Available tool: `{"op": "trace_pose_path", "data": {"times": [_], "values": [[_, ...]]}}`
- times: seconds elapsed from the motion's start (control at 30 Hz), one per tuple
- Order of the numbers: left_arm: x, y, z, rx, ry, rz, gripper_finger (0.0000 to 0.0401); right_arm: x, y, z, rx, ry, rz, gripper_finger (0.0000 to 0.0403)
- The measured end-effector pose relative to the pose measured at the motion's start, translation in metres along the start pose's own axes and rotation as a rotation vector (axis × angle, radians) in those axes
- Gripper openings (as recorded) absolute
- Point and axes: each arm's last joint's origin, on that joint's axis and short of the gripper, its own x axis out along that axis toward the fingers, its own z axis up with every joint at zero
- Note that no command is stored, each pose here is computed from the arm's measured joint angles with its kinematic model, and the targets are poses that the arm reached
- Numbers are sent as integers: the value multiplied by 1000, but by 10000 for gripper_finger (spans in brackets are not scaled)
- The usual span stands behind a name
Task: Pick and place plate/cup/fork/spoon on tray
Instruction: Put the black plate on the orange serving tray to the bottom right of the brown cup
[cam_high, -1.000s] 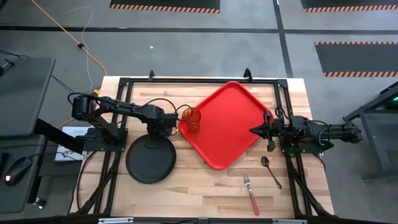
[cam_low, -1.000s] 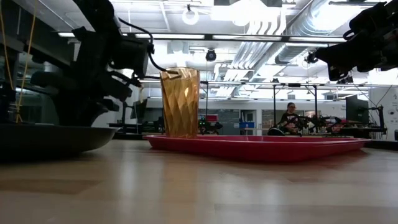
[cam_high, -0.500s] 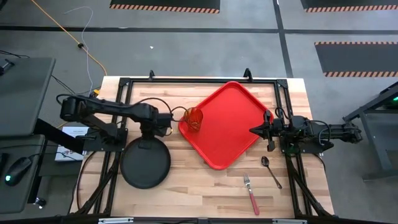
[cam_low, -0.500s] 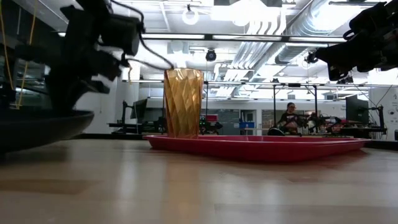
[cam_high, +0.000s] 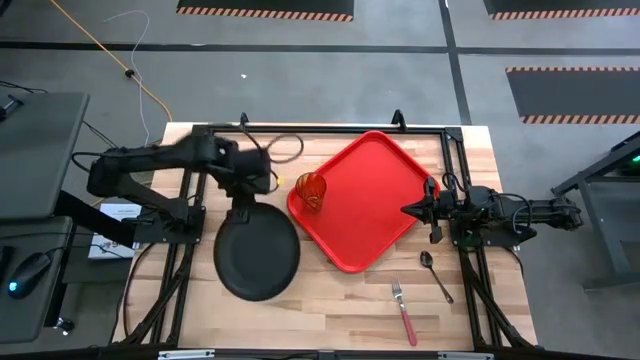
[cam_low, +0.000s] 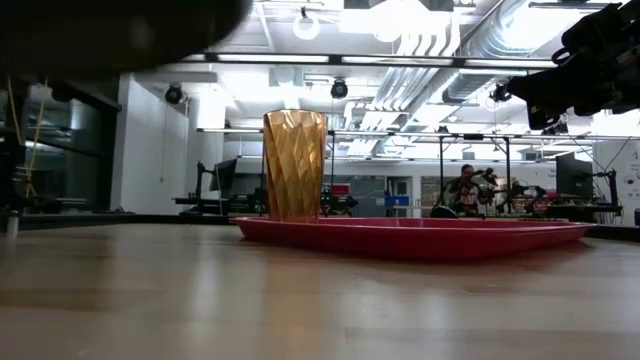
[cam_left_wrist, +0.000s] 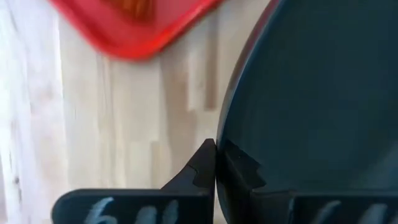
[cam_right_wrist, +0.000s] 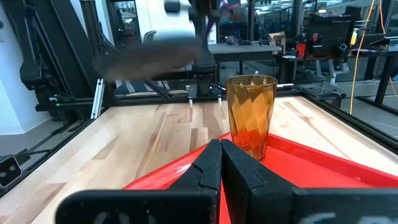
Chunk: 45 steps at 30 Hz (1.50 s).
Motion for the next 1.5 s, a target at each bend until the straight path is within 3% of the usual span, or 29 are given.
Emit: {"op": "trace_pose_path", "data": {"times": [0.13, 0.3, 0.47, 0.63, 0.83, 1.0, 1.13, 1.27, 1.37, 1.43, 1.5], "values": [[-43, -10, 10, -9, -166, -36, 1, 0, 0, 0, 0, 0, 0, 0], [-82, -15, 38, 16, -561, -13, 1, 0, 0, 0, 0, 0, 0, 0], [-97, -5, 68, 15, -867, 68, 1, 0, 0, 0, 0, 0, 1, 0], [-93, 12, 98, -117, -1036, 144, 1, 0, 0, 0, 0, 0, 0, 0], [-56, 39, 136, -279, -1054, 272, 1, 0, -4, 4, 7, -49, -116, 0], [-8, 73, 159, -462, -961, 392, 1, -1, -4, 8, -11, -89, -116, 0], [19, 103, 166, -624, -935, 525, 1, -4, -2, 26, 158, -282, -45, 0], [34, 128, 167, -773, -942, 611, 1, -14, -3, 50, 294, -558, -62, 0], [44, 138, 168, -847, -939, 617, 1, -20, -8, 60, 404, -675, -218, 0], [50, 139, 169, -882, -933, 598, 1, -22, -12, 66, 490, -683, -365, 0], [54, 135, 170, -889, -927, 598, 1, -22, -13, 75, 485, -630, -461, 0]]}}
